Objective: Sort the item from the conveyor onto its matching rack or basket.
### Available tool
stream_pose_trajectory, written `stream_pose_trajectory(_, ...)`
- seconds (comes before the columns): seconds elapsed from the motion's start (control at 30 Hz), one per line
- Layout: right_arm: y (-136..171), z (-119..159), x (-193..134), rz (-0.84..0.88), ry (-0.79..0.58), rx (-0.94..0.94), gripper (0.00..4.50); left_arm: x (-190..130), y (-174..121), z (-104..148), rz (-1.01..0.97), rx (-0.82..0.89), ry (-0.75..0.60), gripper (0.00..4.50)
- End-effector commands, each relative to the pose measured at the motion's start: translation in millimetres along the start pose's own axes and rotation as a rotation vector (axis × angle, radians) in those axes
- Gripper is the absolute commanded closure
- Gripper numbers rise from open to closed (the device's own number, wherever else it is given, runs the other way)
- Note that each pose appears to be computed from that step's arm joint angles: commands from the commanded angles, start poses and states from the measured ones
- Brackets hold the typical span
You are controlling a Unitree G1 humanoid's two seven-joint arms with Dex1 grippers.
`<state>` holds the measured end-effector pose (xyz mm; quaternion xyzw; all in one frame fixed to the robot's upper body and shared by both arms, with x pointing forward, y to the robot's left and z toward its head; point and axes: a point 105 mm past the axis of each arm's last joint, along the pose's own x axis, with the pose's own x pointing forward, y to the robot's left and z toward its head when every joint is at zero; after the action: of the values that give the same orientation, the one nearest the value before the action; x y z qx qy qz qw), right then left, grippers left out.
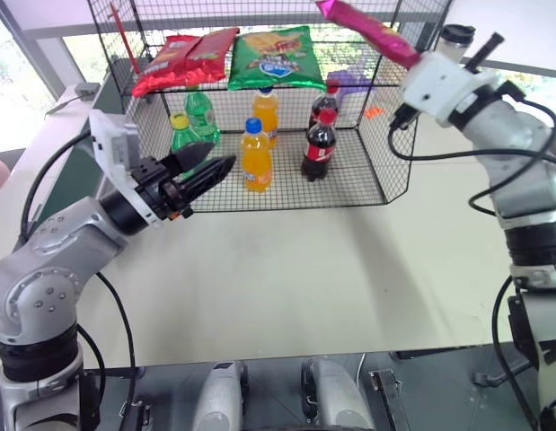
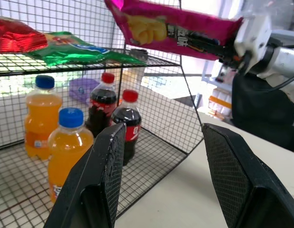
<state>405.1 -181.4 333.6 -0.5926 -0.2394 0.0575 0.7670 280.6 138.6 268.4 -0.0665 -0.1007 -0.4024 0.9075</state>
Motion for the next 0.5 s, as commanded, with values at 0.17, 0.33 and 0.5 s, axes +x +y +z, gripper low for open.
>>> stream_pose_trajectory(0.17, -7, 6, 34, -0.036, 0.034, -0.143, 4.5, 0, -9, 6, 0.008, 0.04, -0.04, 1.86)
stream_pose_trajectory(0.33, 2, 3, 50, 0.018, 0.076, -0.097, 4.5, 0, -9, 1, 0.018, 0.044, -0.033, 1.86)
stream_pose_trajectory(0.5, 4, 2, 58, 0.043, 0.094, -0.058, 3.58, 0, -10, -2, 0.033, 0.047, -0.034, 1.83)
